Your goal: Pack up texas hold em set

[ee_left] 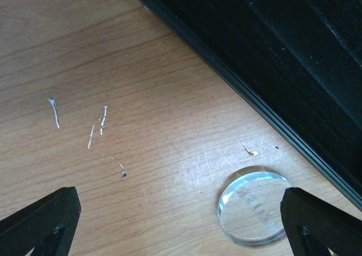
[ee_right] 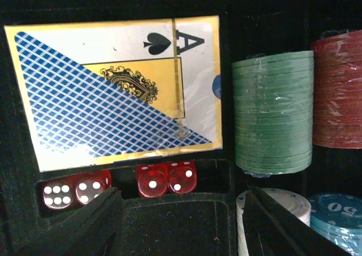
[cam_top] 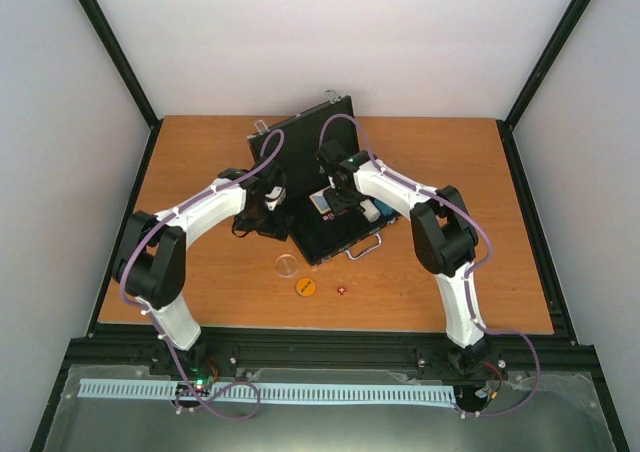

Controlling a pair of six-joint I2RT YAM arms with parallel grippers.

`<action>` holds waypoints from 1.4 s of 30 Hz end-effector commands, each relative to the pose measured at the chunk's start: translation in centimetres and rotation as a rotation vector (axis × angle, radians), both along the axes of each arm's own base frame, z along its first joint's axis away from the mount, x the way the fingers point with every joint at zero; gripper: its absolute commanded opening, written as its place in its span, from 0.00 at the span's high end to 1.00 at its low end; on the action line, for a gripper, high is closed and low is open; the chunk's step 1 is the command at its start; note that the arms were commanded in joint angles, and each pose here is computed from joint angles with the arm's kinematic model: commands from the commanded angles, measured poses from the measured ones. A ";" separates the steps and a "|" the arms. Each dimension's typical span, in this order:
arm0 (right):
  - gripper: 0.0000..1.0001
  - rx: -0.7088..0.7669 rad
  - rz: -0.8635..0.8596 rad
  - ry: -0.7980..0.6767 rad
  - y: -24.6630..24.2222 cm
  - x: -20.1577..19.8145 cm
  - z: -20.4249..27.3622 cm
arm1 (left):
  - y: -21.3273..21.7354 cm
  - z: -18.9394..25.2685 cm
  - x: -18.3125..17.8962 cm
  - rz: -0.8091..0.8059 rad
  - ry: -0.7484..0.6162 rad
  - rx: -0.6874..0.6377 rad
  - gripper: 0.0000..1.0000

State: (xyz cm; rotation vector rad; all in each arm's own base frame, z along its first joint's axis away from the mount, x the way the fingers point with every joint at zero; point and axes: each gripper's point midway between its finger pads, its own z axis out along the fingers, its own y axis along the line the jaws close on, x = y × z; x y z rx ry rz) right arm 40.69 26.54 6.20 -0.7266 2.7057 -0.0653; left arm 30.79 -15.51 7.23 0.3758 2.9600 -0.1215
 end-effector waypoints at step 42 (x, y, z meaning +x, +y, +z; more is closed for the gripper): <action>0.42 0.111 0.038 0.027 1.3 -2.5 5.9 | 0.0 0.0 0.6 0.002 -0.002 0.009 0.00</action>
